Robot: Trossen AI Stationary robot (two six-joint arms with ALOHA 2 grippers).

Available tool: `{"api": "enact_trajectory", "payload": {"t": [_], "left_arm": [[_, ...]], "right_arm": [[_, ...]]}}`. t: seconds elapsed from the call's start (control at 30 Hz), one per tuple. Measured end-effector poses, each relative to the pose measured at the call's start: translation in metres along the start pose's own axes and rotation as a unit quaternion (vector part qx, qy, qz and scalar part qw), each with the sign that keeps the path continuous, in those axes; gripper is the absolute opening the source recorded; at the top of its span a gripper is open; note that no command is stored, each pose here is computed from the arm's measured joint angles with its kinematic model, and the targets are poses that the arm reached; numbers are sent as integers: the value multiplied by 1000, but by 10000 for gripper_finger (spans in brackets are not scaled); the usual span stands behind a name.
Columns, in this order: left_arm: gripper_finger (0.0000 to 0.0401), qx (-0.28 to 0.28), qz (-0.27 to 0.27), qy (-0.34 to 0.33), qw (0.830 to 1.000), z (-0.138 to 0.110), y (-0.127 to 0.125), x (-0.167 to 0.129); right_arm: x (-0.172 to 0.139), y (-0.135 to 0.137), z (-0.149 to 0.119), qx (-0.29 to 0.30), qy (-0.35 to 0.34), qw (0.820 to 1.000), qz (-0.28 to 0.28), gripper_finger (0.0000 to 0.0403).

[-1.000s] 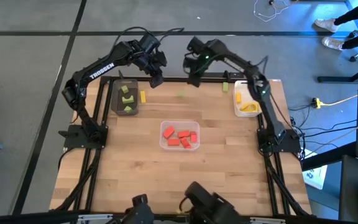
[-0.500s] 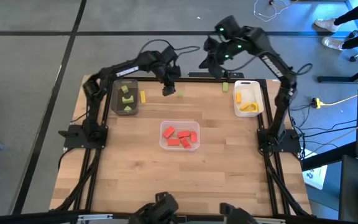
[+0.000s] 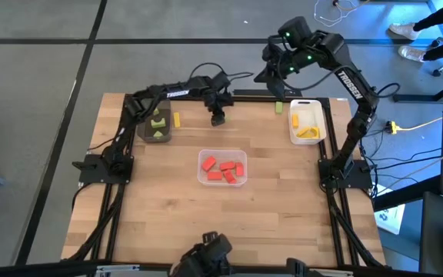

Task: Sort & place blocks by color
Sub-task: Put the green block into the black bin

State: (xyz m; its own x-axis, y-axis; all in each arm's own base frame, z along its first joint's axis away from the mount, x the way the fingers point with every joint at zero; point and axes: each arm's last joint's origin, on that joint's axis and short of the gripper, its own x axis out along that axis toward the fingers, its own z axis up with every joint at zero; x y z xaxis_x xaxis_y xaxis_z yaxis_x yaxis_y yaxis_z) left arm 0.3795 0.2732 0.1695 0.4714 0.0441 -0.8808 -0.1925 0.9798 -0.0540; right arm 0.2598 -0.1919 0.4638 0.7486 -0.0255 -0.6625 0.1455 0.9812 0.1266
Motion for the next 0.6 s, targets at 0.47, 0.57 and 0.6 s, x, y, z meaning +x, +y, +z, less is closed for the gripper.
{"api": "enact_trajectory", "payload": {"t": [0.47,0.57,0.6], "left_arm": [[183,-13,26,3,1000,-5,14,1],[183,-17,21,1,1000,-7,17,1],[183,-18,17,-1,1000,-7,18,2]], "right_arm": [[1,0,-3,5,13,1000,-3,0],[1,0,-3,6,14,1000,-2,0],[1,0,-3,6,14,1000,-2,0]]}}
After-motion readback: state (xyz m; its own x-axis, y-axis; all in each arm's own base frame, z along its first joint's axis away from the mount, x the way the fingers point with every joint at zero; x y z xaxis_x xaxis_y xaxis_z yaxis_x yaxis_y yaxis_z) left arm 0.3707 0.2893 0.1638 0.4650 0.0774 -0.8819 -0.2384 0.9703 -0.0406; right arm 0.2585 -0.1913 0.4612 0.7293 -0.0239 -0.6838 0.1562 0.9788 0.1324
